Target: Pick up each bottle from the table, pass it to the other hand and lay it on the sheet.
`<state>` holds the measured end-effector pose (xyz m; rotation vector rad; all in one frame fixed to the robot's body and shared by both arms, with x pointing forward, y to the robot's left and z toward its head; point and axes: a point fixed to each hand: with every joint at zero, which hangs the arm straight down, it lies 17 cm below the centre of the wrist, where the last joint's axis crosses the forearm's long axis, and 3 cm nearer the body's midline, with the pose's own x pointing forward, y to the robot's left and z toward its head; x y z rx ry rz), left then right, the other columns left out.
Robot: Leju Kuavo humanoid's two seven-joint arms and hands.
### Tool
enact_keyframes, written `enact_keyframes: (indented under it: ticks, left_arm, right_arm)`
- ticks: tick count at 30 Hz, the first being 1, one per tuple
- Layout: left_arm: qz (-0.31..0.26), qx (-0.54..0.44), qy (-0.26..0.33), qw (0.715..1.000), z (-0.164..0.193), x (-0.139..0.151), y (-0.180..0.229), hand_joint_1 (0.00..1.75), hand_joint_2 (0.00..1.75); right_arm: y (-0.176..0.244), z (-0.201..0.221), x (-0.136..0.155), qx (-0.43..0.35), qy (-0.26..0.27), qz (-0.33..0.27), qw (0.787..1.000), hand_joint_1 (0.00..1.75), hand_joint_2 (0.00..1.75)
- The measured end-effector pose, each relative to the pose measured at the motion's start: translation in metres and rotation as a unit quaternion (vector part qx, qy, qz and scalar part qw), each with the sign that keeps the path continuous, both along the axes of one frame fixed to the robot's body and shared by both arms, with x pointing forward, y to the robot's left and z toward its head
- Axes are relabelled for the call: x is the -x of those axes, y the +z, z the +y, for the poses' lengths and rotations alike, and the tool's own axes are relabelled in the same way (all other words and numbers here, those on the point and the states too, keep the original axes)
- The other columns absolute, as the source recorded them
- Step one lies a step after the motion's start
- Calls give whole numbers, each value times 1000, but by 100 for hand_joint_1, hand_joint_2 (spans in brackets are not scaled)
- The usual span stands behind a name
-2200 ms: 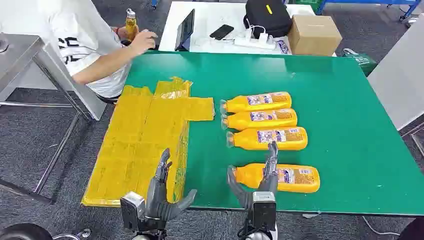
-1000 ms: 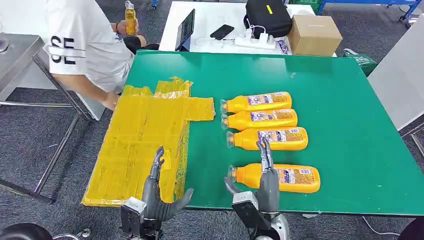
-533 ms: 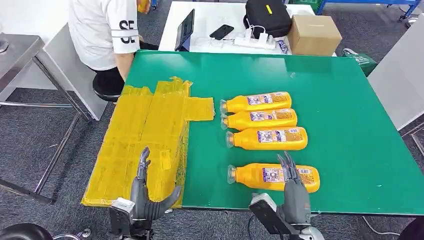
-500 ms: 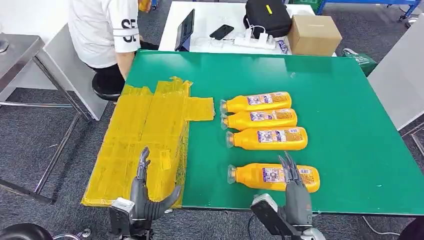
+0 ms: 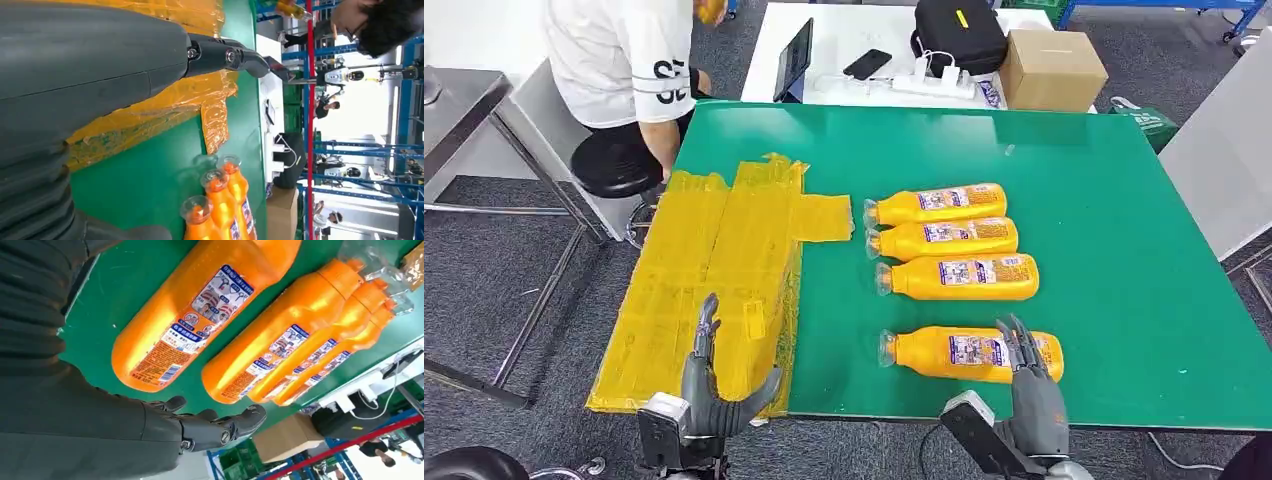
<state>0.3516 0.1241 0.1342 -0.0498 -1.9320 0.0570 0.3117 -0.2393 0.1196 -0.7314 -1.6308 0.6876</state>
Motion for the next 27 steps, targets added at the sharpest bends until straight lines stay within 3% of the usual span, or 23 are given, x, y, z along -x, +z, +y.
enact_keyframes:
  ticks: [8,14,27]
  left_arm:
    - [10,17,-20,1000,-6,-7,-5,0,175]
    - [20,20,-32,999,-13,-10,-12,0,175]
    - [29,19,-43,998,-19,-13,-18,0,175]
  right_arm:
    - [4,-13,-26,50,2,-30,998,0,175]
    - [-25,-29,-49,70,1,9,998,0,175]
    - [-65,-41,-51,78,-5,87,993,0,175]
